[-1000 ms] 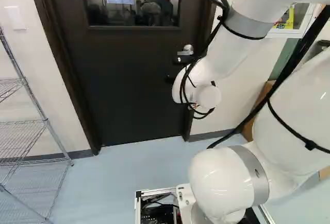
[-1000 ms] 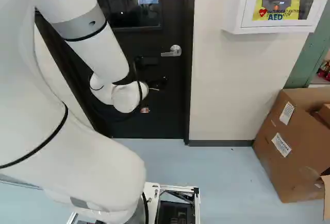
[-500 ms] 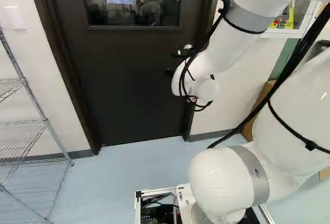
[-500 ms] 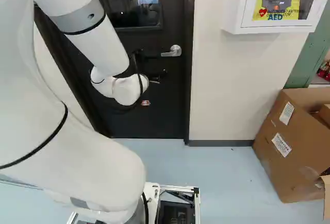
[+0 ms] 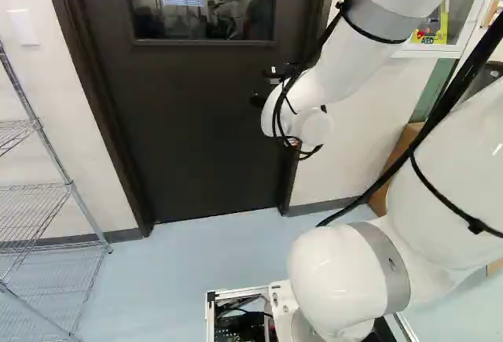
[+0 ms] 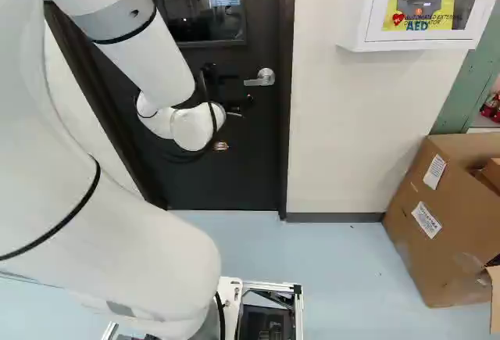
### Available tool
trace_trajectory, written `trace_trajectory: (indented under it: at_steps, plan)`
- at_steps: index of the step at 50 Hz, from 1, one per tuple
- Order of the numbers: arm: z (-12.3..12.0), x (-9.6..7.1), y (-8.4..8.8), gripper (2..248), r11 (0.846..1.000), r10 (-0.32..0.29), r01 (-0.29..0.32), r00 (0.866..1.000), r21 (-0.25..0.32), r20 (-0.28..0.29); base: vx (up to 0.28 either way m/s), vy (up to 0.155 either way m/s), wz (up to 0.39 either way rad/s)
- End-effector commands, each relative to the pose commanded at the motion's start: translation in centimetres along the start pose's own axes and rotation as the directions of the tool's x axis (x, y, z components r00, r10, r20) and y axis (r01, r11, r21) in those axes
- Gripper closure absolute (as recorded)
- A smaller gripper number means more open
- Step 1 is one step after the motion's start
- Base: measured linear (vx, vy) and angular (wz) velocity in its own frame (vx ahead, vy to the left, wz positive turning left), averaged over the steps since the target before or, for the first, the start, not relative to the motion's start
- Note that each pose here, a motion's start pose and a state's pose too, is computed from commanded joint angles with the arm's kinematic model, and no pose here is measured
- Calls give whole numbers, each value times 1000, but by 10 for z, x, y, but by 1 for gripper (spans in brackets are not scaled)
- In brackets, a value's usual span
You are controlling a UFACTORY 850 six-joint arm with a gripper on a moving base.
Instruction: Open the door and move inside
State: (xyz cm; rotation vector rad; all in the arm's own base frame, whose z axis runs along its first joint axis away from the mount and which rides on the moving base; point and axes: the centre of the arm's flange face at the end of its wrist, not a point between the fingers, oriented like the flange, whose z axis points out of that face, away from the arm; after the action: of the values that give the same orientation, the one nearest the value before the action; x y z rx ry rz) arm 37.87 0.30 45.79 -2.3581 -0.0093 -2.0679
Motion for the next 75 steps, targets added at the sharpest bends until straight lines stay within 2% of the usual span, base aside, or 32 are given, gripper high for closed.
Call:
trace_trajectory:
  at_steps: [33,55,75]
  plan:
    - [20,38,0,3,1000,-3,4,997,3,-75,0,0,0]
    - [47,65,0,3,1000,-5,6,993,5,-120,0,0,0]
    - [77,74,0,3,1000,-5,5,992,4,-124,0,0,0]
